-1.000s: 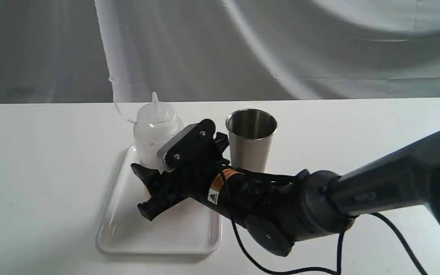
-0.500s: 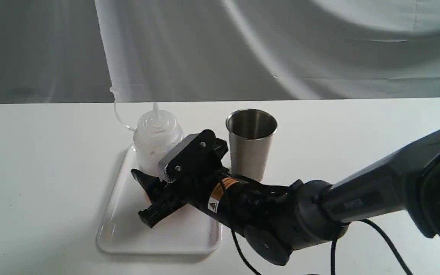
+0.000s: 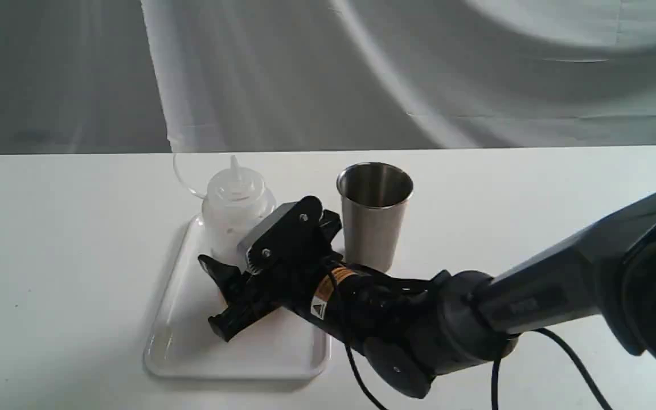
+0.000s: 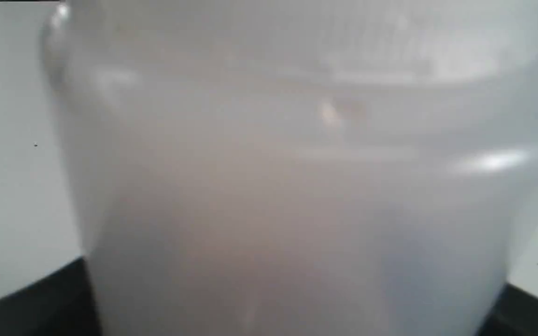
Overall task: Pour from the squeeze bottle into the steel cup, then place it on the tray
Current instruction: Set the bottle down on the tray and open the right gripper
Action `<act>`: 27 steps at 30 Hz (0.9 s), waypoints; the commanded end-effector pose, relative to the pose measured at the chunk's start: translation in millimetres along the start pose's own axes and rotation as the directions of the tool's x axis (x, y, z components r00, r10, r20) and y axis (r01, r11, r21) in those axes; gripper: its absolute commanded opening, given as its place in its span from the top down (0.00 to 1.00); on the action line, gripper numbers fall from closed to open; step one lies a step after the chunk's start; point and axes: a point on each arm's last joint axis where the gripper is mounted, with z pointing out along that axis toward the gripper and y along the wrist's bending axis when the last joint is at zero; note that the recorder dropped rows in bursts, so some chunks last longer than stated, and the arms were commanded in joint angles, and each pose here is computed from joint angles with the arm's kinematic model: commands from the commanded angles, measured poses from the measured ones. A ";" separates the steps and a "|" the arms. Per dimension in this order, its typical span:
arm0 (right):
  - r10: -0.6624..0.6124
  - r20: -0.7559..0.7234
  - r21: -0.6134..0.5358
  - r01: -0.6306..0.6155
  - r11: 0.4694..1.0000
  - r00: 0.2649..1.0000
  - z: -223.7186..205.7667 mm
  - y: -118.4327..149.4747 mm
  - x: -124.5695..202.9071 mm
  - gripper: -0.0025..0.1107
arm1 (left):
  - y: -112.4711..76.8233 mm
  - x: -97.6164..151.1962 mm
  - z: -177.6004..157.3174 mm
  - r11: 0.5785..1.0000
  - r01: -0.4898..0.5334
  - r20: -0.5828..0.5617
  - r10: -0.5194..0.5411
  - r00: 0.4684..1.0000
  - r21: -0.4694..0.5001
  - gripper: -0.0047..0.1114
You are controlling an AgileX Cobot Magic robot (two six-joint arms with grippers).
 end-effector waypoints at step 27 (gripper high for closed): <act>0.018 0.008 0.008 -0.018 1.000 1.000 2.8 2.4 15.9 0.95 | -0.4 0.5 0.0 1.000 0.001 0.009 -0.001 1.000 0.005 0.89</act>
